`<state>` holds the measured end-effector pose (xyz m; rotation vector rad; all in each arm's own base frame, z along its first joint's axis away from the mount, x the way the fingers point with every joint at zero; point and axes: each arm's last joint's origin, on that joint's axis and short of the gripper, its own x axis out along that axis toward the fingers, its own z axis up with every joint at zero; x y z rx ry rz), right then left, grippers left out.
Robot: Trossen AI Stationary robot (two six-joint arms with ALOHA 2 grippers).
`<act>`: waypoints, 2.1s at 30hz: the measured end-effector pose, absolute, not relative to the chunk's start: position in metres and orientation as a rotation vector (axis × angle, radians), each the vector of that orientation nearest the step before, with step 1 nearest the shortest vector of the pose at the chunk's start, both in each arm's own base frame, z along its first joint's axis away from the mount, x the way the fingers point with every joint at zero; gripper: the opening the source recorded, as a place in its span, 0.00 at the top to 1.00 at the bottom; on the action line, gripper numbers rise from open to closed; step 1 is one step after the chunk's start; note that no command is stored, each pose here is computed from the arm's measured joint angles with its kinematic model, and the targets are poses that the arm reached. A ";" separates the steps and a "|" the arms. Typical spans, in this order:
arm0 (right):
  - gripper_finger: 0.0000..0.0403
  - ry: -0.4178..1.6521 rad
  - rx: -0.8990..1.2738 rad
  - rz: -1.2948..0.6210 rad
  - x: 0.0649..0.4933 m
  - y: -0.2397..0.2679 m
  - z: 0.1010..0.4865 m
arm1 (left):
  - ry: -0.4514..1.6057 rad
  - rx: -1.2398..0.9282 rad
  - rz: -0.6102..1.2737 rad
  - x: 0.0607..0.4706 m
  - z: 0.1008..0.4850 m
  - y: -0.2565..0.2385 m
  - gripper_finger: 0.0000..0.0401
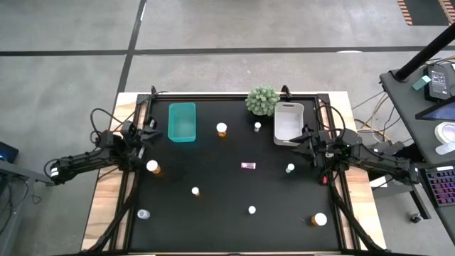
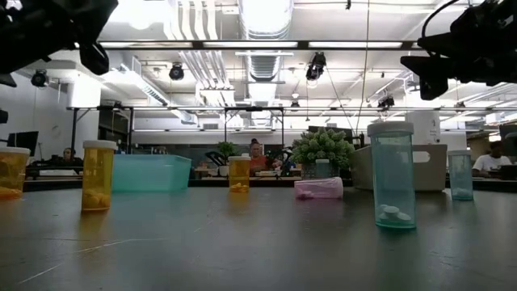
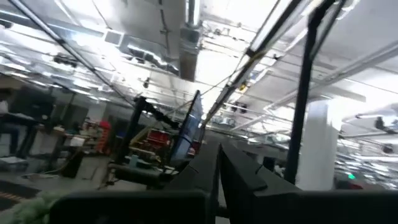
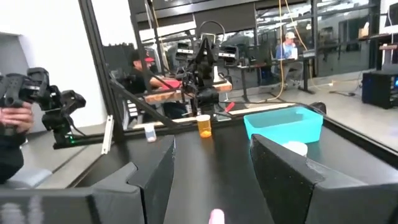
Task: Pick and place medicine bottles into bin by pill shape (circle, oval)
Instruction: Put the top orange capsule bottle into the green bin
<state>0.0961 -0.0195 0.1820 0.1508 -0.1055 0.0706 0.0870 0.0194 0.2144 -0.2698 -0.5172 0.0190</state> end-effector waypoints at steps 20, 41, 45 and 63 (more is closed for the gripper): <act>0.50 -0.184 0.054 0.060 0.095 -0.019 0.190 | -0.460 -0.391 0.119 0.125 0.269 0.033 1.00; 0.50 -0.297 -0.059 -0.361 0.087 -0.029 0.218 | 0.568 -0.507 0.342 0.282 0.296 0.076 1.00; 0.50 -0.291 -0.096 -0.368 0.087 -0.029 0.218 | 0.754 -0.412 0.328 0.309 0.288 0.083 1.00; 0.50 -0.291 -0.107 -0.369 0.086 -0.029 0.218 | 1.025 -0.054 0.202 0.348 0.245 0.108 0.66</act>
